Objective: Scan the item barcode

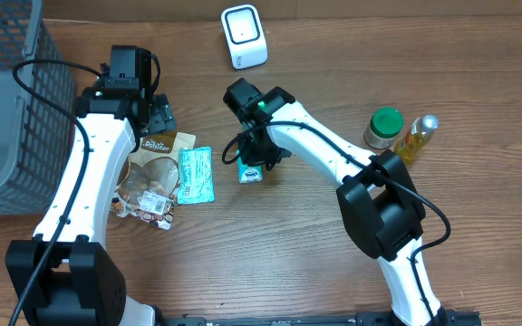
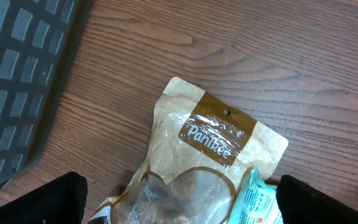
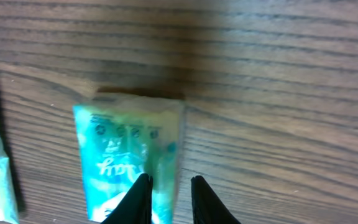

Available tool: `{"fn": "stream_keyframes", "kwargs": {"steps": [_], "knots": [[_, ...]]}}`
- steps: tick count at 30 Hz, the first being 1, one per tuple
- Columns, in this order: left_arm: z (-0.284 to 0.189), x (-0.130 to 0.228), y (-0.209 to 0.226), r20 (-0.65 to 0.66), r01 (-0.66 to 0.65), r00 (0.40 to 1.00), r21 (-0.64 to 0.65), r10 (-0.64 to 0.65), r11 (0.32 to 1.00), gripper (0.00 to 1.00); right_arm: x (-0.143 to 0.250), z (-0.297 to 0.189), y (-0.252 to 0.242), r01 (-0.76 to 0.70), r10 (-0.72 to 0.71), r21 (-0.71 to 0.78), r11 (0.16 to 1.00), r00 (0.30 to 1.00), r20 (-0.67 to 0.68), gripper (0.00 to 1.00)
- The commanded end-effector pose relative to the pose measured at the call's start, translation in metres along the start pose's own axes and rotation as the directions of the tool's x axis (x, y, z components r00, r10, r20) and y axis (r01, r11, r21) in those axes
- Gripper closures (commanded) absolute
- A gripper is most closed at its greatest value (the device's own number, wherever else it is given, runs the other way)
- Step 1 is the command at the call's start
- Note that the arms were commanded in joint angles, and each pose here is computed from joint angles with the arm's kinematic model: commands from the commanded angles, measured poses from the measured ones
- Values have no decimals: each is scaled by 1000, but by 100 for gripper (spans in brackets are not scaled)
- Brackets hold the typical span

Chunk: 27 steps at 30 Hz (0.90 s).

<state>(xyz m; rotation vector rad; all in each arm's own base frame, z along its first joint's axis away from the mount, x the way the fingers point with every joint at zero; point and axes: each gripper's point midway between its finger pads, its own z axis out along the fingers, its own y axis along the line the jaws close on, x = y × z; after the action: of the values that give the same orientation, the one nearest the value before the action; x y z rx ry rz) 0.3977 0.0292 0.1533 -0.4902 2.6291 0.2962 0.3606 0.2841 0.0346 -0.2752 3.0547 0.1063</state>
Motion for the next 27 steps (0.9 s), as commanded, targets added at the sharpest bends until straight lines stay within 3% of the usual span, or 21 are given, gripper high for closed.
{"fn": "stream_keyframes", "kwargs": {"steps": [1, 18, 27], "knots": [[2, 0, -2, 0, -9, 1000, -8, 9, 1000, 0, -10, -12, -1, -12, 12, -13, 1000, 999, 36, 77], [2, 0, -2, 0, -9, 1000, -8, 9, 1000, 0, -5, -12, 5, -14, 14, -40, 999, 1000, 13, 67], [2, 0, -2, 0, -9, 1000, -8, 9, 1000, 0, -2, -12, 10, -13, 13, -69, 998, 1000, -3, 68]]}}
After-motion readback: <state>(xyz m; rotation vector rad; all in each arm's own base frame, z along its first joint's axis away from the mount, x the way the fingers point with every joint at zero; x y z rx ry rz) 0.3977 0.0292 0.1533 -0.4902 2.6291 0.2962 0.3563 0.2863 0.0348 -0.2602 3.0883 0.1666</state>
